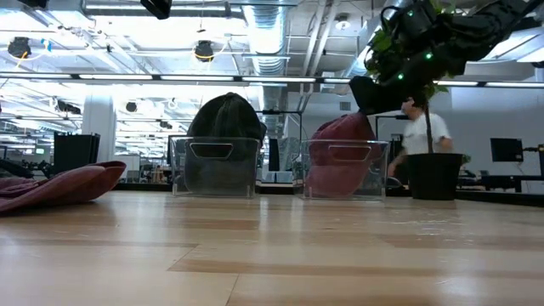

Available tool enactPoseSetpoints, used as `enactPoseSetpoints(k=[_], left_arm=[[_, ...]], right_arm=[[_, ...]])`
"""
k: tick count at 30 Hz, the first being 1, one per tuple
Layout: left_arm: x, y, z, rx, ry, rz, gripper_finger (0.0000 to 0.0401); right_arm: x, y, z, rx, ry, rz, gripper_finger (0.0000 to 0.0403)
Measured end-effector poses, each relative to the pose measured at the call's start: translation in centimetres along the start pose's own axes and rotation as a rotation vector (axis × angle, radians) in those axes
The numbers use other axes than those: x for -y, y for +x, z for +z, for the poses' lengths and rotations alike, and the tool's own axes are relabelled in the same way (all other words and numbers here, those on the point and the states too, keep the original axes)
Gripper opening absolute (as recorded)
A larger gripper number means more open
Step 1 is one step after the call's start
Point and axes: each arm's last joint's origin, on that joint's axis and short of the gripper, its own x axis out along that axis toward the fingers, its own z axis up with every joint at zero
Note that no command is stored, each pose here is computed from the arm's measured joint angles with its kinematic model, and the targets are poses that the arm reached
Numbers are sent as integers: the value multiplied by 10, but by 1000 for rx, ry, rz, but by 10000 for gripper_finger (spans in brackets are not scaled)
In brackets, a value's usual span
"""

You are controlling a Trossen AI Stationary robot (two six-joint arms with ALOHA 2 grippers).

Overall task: Pick & Place hat
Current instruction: Put the right red cap into the right transparent bin

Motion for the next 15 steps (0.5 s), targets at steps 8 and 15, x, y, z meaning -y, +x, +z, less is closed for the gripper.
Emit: enactPoseSetpoints(k=[8, 15], left_arm=[[0, 0, -1, -6, 0, 0, 121], [0, 0, -1, -8, 0, 0, 121]], right_arm=[[-25, -17, -3, 7, -104, 131, 70], [-32, -23, 0, 46, -146, 145, 70]])
